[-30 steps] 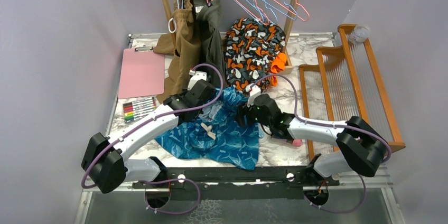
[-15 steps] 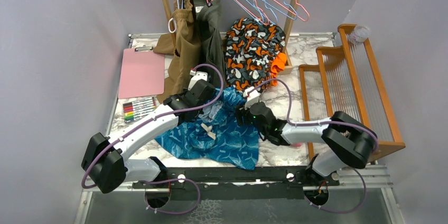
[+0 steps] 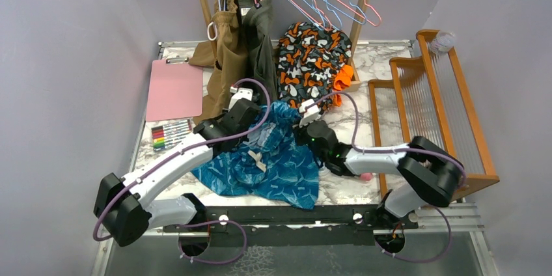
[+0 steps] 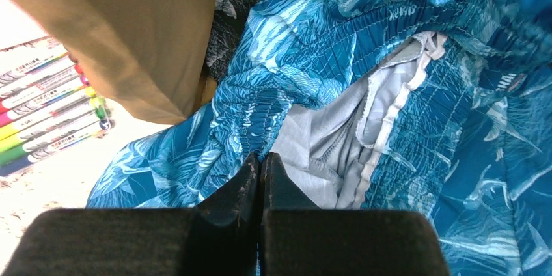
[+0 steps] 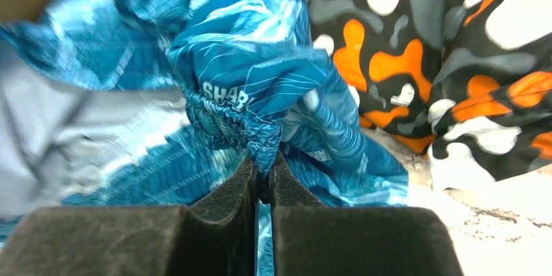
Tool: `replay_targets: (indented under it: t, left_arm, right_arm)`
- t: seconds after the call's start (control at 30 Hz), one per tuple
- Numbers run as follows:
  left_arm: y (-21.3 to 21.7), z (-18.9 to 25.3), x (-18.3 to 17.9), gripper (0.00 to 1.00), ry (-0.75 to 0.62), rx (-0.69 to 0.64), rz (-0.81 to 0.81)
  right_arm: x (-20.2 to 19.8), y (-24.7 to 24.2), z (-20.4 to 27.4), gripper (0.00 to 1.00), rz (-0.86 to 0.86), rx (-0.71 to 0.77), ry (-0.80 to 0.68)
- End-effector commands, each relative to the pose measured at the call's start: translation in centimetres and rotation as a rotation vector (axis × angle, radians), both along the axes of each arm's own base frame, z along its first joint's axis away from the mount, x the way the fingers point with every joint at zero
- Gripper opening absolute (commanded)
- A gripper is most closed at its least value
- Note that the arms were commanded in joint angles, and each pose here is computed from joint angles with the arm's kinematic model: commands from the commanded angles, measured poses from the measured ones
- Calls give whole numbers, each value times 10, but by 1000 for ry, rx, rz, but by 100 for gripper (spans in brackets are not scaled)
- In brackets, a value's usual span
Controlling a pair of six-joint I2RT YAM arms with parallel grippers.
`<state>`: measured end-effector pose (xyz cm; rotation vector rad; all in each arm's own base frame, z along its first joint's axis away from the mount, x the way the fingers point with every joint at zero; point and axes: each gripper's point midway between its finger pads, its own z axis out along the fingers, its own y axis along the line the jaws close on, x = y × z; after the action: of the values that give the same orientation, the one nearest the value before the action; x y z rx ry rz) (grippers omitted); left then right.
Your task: Place the shorts on the hanger
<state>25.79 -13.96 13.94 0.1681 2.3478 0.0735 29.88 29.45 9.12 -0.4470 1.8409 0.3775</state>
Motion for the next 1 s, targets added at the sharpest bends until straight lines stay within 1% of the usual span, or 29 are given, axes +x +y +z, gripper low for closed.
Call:
replay_targets:
  t: [0.0, 0.03, 0.1, 0.2, 0.33, 0.43, 0.57, 0.63, 0.67, 0.7, 0.77, 0.87, 0.9, 0.97]
  left_arm:
    - [-1, 44, -4, 0, -67, -86, -25]
    - [-1, 54, -7, 0, -84, -111, -32]
    - [-1, 77, -15, 0, -123, -172, -59]
    - [0, 117, -28, 0, -212, -272, -112]
    - [6, 177, -45, 0, -359, -386, -185]
    - [14, 234, -56, 0, -509, -453, -231]
    - [31, 339, -78, 0, -771, -558, -295]
    - [35, 367, -87, 0, -861, -586, -325]
    - [39, 373, -90, 0, -897, -594, -327]
    - [41, 370, -88, 0, -910, -594, -314]
    - [43, 345, -80, 0, -879, -594, -257]
    - [32, 283, -68, 0, -758, -585, -224]
    - [28, 263, -67, 0, -716, -600, -210]
    - [24, 232, -65, 0, -655, -621, -182]
  right_arm:
    - [-3, 3, 72, 1, 13, 145, -93]
    - [-8, 5, 86, 1, 36, 167, -88]
    - [-21, 5, 112, 1, 92, 168, -56]
    - [-39, 2, 140, 1, 162, 132, 1]
    - [-56, -15, 179, 1, 179, 62, 63]
    - [-63, -31, 230, 1, 165, 63, 37]
    - [-75, -49, 339, 1, 168, 147, -59]
    - [-84, -51, 376, 1, 201, 195, -82]
    - [-87, -49, 380, 1, 217, 195, -70]
    - [-87, -45, 375, 1, 227, 182, -44]
    - [-83, -35, 331, 1, 224, 116, 58]
    - [-83, -26, 242, 1, 211, 18, 222]
    - [-85, -25, 215, 1, 210, -9, 270]
    - [-91, -24, 178, 1, 211, -42, 346]
